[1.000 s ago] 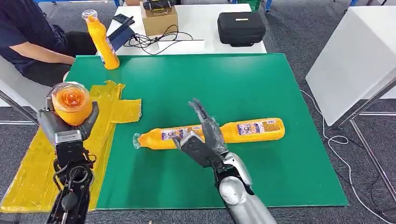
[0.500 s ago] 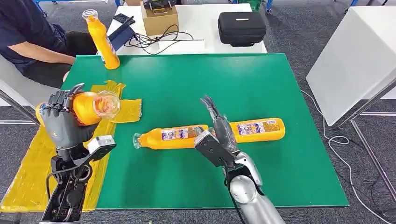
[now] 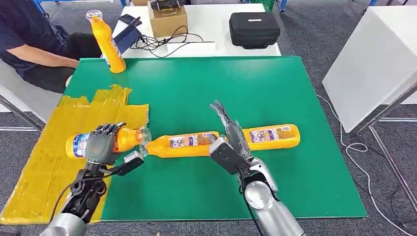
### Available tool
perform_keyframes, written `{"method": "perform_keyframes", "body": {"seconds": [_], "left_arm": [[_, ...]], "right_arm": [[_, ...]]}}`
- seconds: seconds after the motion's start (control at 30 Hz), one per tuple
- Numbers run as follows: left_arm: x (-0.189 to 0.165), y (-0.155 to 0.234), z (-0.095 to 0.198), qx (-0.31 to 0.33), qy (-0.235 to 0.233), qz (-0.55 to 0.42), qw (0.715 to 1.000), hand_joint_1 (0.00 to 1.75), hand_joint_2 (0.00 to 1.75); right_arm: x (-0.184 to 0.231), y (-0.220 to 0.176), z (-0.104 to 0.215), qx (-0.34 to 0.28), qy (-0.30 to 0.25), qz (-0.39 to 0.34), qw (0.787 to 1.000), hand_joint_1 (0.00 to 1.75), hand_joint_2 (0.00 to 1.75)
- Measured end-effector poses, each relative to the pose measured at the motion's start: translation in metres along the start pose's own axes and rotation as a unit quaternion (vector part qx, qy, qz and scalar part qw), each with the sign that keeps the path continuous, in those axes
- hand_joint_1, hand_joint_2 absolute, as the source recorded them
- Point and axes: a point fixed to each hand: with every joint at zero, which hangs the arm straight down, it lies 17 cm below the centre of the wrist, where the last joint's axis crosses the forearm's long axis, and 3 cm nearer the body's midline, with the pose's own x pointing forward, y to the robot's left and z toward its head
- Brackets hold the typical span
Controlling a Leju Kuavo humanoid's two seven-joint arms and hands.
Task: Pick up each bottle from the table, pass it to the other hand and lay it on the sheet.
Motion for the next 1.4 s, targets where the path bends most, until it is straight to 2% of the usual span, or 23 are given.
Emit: {"method": "perform_keyframes", "body": {"seconds": [0.13,0.33,0.37,0.4,0.77,0.83,0.87,1.17,1.33,1.4], "left_arm": [[-0.017,-0.026,0.009,-0.044,0.031,0.008,0.999,1.75,1.75],[-0.029,-0.037,0.007,-0.068,0.057,0.020,0.996,1.75,1.75],[-0.031,-0.038,0.008,-0.070,0.062,0.023,0.995,0.12,1.75],[-0.033,-0.039,0.009,-0.073,0.066,0.027,0.995,0.00,0.00],[-0.038,-0.052,0.015,-0.103,0.085,0.049,0.990,0.00,0.00],[-0.035,-0.054,0.017,-0.102,0.084,0.065,0.989,0.00,0.00],[-0.034,-0.055,0.018,-0.102,0.084,0.072,0.989,0.00,0.00],[-0.019,-0.048,0.004,-0.076,0.075,0.160,0.981,0.00,0.00],[-0.014,-0.045,-0.003,-0.070,0.073,0.173,0.980,0.00,0.00],[-0.015,-0.041,-0.006,-0.057,0.086,0.205,0.973,0.00,0.00]], "right_arm": [[-0.004,0.002,0.001,0.005,0.003,0.003,1.000,0.00,0.00],[-0.009,0.004,0.002,0.009,0.007,0.005,1.000,0.00,0.00],[-0.009,0.005,0.003,0.011,0.008,0.006,1.000,0.00,0.00],[-0.010,0.006,0.003,0.013,0.008,0.006,1.000,0.00,0.00],[-0.014,0.011,0.002,0.023,0.014,0.013,1.000,0.00,0.00],[-0.024,0.014,-0.003,0.036,0.030,0.036,0.998,0.00,0.00],[-0.031,0.015,-0.006,0.042,0.037,0.048,0.997,0.00,1.75],[-0.080,0.029,-0.015,0.087,0.095,0.151,0.980,0.00,1.75],[-0.091,0.036,-0.017,0.101,0.108,0.161,0.976,0.00,1.75],[-0.098,0.039,-0.016,0.111,0.116,0.177,0.971,0.00,1.75]]}}
